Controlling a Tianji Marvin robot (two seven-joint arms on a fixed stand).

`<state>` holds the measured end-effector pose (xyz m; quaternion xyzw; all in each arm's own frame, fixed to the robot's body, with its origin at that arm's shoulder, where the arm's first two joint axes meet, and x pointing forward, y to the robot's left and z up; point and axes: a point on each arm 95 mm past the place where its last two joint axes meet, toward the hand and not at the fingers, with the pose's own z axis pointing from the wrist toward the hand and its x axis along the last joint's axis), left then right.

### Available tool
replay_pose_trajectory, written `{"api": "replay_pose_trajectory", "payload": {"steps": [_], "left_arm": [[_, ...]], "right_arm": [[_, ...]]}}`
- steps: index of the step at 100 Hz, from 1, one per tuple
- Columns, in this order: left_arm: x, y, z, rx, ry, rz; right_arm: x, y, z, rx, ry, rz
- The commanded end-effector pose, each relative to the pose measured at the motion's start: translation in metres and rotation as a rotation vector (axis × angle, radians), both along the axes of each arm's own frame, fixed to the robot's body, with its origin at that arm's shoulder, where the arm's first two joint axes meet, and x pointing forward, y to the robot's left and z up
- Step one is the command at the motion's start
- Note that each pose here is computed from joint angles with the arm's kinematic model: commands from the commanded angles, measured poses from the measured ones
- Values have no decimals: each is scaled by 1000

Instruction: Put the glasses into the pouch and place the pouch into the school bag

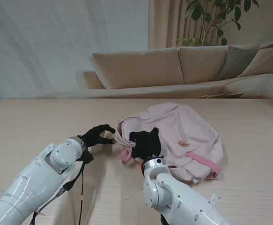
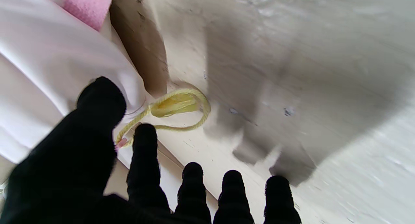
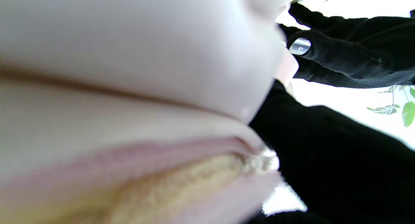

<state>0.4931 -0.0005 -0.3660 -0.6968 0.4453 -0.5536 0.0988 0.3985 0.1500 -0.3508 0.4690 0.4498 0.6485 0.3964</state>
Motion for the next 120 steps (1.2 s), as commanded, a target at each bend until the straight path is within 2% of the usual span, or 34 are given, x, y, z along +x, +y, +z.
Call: {"api": "replay_pose_trajectory", "payload": {"steps": [1, 17, 32, 50, 61, 79, 92, 120], "left_arm": [[-4, -11, -4, -25, 21, -28], [-3, -13, -9, -26, 48, -41], [0, -14, -11, -21, 2, 30], [-3, -14, -8, -43, 54, -25], [-5, -11, -9, -44, 60, -27], [-3, -8, -9, -55, -11, 74], [1, -7, -7, -47, -41, 93], [16, -13, -10, -31, 21, 83]], "right_arm": [[0, 1, 1, 5, 3, 2], [2, -2, 2, 25, 4, -19], [3, -5, 2, 27, -2, -18], [3, -6, 3, 35, -5, -24], [4, -7, 3, 38, -6, -32], [4, -9, 4, 41, -13, -31], [3, -10, 4, 45, -14, -31], [-2, -9, 2, 54, -10, -17]]}}
